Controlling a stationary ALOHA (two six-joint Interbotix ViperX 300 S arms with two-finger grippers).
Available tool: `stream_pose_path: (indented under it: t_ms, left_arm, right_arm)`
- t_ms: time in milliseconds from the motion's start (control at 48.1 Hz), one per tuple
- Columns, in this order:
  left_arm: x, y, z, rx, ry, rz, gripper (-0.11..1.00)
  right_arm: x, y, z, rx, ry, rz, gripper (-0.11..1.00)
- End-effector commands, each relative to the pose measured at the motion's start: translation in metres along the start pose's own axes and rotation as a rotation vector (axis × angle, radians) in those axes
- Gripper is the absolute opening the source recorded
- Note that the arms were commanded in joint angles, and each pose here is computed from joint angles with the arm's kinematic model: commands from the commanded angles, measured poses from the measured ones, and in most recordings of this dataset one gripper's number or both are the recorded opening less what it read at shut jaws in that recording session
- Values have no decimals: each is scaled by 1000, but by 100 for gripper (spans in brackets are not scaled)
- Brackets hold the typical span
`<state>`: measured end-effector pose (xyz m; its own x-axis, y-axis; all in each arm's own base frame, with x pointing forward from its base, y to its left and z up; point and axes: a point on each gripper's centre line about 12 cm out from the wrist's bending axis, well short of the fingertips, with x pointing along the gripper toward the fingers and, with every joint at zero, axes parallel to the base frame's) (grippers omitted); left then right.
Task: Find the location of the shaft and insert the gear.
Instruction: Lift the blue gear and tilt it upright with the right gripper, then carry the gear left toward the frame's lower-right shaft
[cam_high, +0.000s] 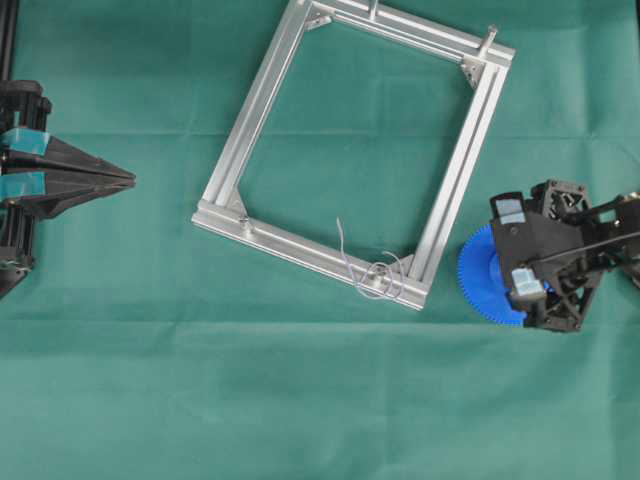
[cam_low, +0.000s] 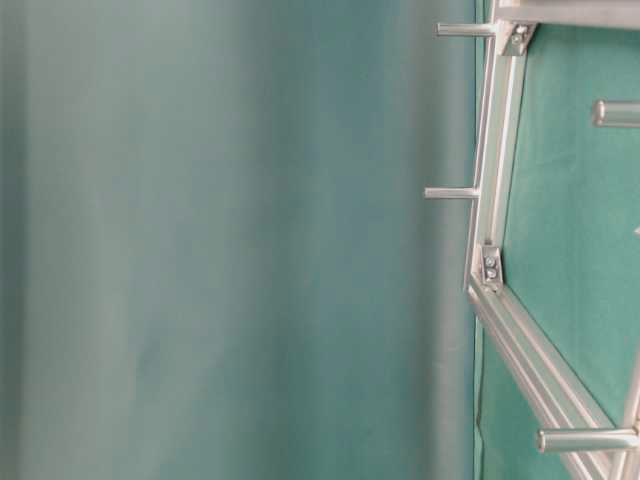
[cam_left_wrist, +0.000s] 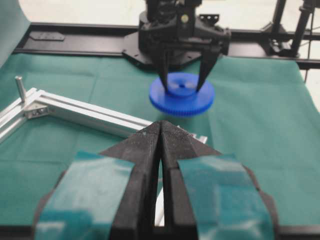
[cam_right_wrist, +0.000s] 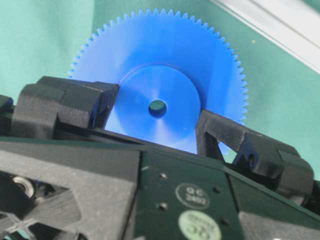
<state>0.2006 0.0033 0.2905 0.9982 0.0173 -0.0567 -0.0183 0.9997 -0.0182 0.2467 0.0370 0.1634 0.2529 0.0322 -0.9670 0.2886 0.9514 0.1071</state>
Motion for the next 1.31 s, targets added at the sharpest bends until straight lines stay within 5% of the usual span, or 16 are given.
stream_pose_path:
  t_ms: [0, 291, 644, 1289]
  left_arm:
    - [2, 1, 5, -2, -11, 3, 0]
    - [2, 1, 5, -2, -12, 3, 0]
    - [3, 1, 4, -2, -8, 3, 0]
    - [3, 1, 3, -2, 3, 3, 0]
  right_arm:
    - [-23, 6, 12, -2, -48, 24, 69]
    - [-60, 9, 23, -8, -72, 17, 69]
    - [-62, 14, 33, 36, -94, 29, 69]
    - [-48, 46, 105, 48, -122, 20, 69]
